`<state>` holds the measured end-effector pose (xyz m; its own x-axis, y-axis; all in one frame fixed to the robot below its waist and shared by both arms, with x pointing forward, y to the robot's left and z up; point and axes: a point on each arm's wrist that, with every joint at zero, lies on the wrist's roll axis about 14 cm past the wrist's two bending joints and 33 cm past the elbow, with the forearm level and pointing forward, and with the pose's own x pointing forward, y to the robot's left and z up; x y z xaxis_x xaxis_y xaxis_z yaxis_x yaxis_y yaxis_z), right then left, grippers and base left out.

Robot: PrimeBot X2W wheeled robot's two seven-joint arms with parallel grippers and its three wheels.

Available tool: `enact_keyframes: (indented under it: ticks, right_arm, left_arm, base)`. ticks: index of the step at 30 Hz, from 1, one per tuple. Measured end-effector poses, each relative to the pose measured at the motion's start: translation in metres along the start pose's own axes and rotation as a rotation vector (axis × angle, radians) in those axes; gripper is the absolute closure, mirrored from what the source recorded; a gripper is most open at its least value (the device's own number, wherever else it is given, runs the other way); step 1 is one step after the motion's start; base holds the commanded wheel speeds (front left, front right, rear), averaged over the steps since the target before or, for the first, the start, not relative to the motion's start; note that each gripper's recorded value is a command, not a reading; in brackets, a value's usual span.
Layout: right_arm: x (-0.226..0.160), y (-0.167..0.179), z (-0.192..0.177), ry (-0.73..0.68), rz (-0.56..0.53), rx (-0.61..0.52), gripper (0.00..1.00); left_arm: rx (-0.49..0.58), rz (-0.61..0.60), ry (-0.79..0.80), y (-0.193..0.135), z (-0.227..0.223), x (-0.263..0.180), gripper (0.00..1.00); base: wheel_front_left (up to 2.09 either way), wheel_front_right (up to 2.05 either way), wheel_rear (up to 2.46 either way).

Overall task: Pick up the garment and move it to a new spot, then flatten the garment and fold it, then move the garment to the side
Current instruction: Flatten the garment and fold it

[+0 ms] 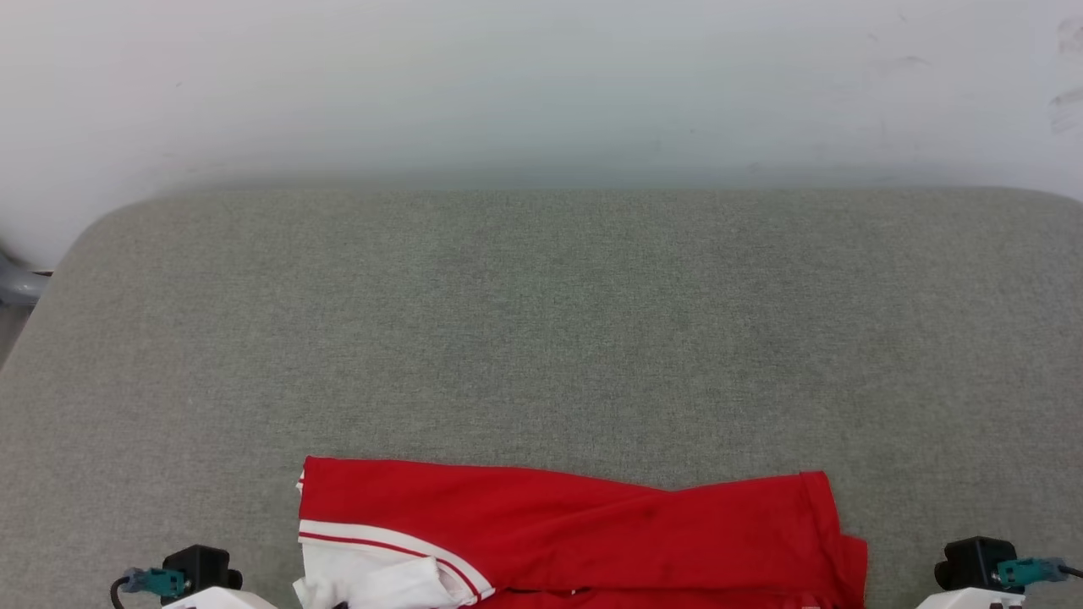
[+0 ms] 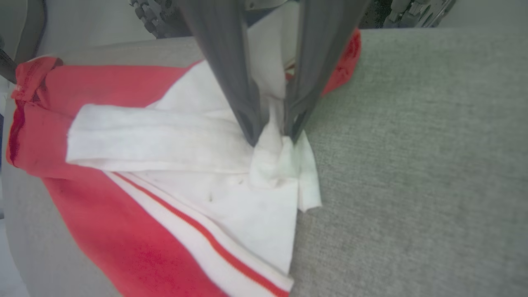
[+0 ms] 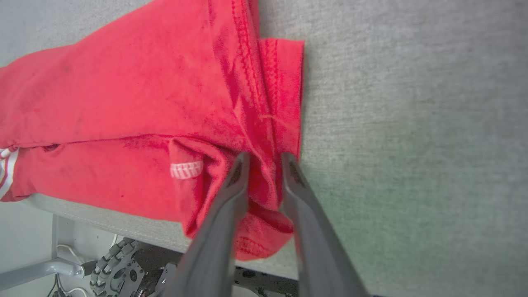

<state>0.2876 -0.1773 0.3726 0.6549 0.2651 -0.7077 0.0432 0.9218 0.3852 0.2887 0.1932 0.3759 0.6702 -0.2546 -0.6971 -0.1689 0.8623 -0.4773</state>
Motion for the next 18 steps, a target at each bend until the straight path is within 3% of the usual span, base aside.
enact_keyframes:
  ticks: [5,12,18]
  right_arm:
    - [-0.008,0.009,0.022,-0.122,0.018,-0.038,0.00]
    - [-0.029,0.011,0.054,-0.261,0.006,-0.093,0.00]
    - [-0.036,-0.006,0.054,-0.217,-0.057,-0.139,0.00]
  left_arm:
    - [0.067,-0.017,-0.161,-0.010,0.035,-0.002,0.00]
    - [0.140,-0.101,-0.483,-0.048,0.099,-0.022,0.00]
    - [0.232,-0.128,-0.695,-0.072,0.129,-0.042,0.00]
  base:
    - [0.00,0.00,0.00]
    - [0.00,0.00,0.00]
    - [0.00,0.00,0.00]
